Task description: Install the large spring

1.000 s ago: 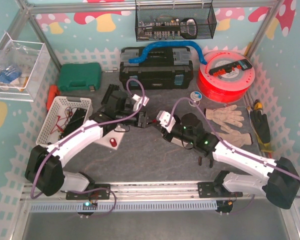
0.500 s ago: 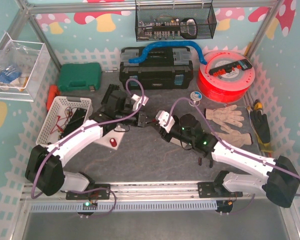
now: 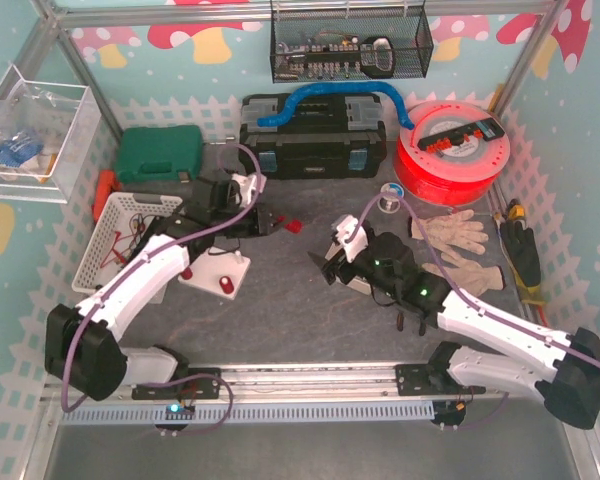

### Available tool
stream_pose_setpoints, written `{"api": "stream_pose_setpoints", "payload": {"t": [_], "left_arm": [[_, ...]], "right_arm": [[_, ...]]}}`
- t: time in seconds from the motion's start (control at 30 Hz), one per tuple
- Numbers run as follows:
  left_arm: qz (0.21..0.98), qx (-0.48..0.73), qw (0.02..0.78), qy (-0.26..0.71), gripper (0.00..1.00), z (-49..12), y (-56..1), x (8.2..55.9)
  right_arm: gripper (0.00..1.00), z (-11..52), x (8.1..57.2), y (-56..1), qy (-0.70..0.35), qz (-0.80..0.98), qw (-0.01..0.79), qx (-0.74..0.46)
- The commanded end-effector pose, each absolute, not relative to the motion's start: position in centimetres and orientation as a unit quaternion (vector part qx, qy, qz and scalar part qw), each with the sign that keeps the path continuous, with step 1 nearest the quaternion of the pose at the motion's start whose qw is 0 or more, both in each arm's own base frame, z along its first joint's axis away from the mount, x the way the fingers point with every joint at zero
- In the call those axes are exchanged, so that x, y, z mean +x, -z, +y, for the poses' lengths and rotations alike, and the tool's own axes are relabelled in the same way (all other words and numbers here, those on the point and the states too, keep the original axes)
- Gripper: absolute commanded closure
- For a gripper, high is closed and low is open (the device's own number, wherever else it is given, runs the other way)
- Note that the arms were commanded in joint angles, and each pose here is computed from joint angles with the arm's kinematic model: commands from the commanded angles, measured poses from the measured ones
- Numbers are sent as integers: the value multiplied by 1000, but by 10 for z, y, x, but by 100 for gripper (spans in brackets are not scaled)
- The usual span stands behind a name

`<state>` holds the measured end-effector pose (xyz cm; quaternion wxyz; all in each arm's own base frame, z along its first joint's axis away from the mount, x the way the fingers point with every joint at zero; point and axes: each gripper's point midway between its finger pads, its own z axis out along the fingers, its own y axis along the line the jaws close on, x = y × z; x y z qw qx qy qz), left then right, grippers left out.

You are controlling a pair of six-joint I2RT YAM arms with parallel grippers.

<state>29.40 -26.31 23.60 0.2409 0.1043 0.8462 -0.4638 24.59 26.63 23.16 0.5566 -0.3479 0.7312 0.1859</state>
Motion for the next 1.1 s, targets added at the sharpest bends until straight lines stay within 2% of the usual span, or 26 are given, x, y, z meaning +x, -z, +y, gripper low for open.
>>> {"api": "stream_pose_setpoints", "payload": {"t": [0.0,0.1,0.37,0.87,1.07], "left_arm": [[862,66,317,389,100,-227,-260,317],[881,31,338,329,100,-199,-256,329],[919,-30,344,190,100,-146,-232,340],[955,-39,284,77,100,-115,-183,336],[960,-38,267,77,100,-119,-170,328]], "right_arm": [[1,234,250,-215,-161,791,532,-257],[1,209,252,-198,-142,837,501,-169],[1,191,248,-172,-115,880,447,-111],[1,181,249,-163,-89,891,435,-99],[1,178,248,-160,-88,892,435,-93]]}}
